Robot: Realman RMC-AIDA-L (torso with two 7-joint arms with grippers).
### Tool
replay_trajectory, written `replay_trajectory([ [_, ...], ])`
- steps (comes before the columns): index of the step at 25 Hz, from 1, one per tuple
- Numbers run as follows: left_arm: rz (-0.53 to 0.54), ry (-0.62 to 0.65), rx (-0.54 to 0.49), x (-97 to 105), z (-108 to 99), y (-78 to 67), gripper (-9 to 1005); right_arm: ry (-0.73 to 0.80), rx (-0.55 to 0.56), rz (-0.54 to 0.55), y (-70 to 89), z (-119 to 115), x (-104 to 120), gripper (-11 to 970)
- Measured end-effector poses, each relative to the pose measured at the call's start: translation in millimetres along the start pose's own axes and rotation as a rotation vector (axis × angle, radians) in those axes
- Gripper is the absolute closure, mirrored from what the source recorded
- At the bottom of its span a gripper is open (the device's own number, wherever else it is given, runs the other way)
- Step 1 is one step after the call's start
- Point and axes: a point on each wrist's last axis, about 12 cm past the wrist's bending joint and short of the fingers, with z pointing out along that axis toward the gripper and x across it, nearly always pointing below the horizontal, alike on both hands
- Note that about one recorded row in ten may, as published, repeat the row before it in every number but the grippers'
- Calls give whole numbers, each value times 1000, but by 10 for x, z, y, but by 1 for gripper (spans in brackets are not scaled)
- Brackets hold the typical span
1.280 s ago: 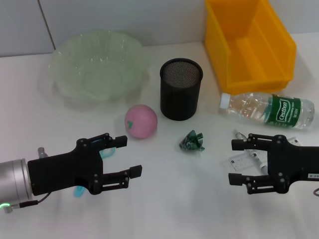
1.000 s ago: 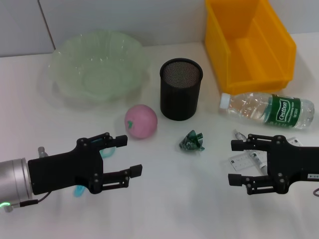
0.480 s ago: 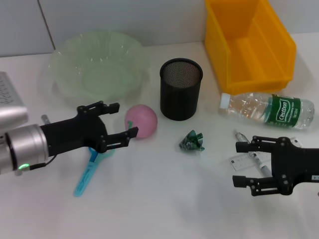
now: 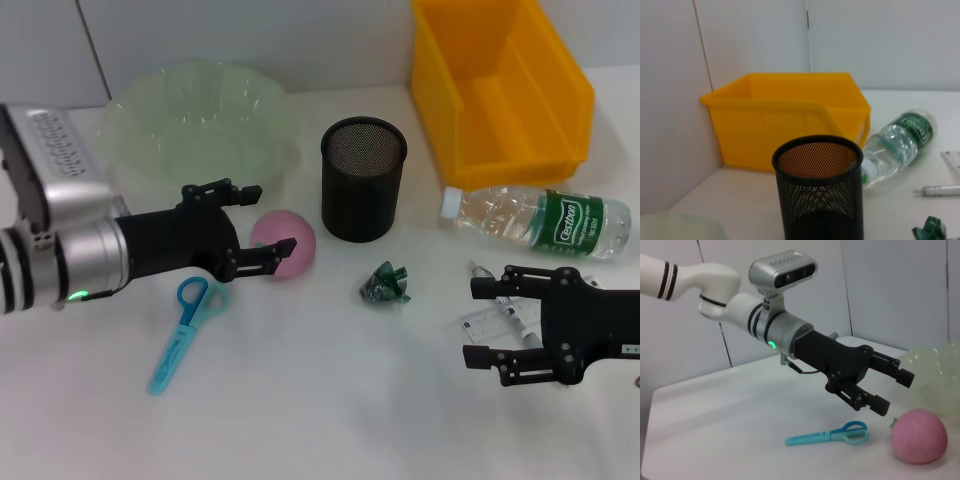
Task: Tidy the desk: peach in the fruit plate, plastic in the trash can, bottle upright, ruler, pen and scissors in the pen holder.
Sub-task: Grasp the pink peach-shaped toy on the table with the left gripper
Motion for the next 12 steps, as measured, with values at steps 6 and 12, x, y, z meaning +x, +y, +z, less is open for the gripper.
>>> replay_trajectory([
  [6,19,73,-7,-47,126,53,216,13,18,2,-33,30,15,125],
  [12,14,184,-18,-41,239,89,221,32,-2,-15,-61,101,-18,126],
])
